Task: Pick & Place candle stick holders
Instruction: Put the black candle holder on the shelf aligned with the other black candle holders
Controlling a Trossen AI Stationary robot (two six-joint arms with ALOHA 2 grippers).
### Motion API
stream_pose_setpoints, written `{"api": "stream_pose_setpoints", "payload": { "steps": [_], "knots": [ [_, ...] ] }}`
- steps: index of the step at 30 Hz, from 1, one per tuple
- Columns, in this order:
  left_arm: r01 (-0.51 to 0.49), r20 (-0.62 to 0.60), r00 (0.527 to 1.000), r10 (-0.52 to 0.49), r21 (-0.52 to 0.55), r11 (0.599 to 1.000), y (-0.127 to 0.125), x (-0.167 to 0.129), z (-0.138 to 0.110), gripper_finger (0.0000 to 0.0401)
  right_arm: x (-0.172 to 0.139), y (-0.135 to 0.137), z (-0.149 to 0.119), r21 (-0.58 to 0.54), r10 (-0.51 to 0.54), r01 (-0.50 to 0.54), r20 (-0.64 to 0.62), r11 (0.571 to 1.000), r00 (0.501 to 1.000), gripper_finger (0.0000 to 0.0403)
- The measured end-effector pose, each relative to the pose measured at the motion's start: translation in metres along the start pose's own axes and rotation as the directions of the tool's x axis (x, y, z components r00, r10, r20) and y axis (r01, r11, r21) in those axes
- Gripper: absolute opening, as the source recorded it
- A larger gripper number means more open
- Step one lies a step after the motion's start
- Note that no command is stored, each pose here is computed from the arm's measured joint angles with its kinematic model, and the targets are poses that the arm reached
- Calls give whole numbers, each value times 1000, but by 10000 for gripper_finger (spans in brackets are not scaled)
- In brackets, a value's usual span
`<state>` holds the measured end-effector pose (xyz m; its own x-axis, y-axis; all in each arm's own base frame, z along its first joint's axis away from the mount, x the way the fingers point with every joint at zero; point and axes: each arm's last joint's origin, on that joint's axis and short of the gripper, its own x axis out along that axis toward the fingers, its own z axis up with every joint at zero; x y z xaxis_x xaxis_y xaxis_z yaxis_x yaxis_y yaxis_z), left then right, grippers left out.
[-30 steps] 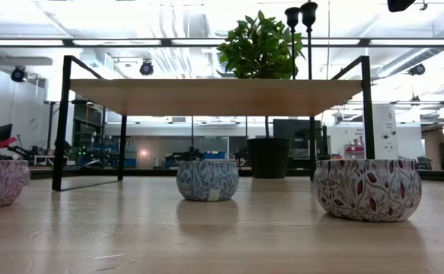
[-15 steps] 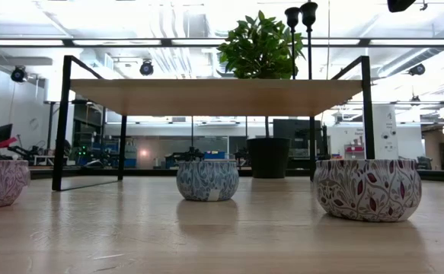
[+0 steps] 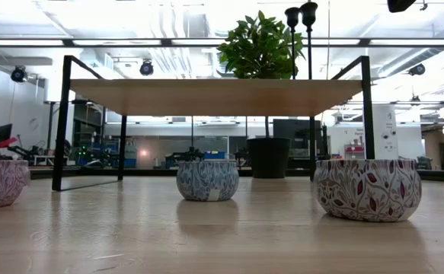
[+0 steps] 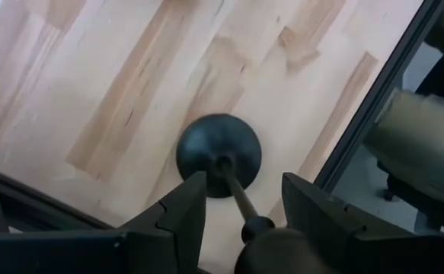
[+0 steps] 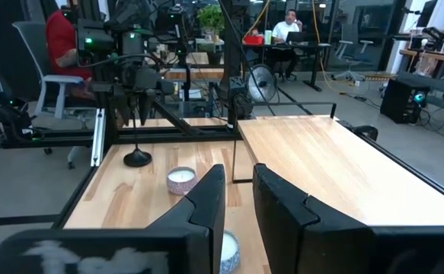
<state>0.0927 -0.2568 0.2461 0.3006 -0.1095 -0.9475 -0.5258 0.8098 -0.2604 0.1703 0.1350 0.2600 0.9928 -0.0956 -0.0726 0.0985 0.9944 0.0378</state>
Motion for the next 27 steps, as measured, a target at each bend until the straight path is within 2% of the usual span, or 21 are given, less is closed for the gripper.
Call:
{"api": "stream_pose_setpoints", "payload": {
  "steps": [5, 13, 27],
  "knots": [
    [-11, -7, 1000, 11, 1, 1000, 1, 0, 0, 155, 0, 0, 0, 0, -1, 1, 0, 1000, 1000, 67],
    [-35, -15, 999, 35, 22, 999, 3, 0, 1, 74, 0, 0, 0, 0, 0, 0, 0, 1000, 1000, 75],
    [-56, 29, 998, 55, 30, 998, 4, 1, 10, 76, 0, 0, 0, -6, 0, 0, -1, 1000, 1000, 59]
  ]
}}
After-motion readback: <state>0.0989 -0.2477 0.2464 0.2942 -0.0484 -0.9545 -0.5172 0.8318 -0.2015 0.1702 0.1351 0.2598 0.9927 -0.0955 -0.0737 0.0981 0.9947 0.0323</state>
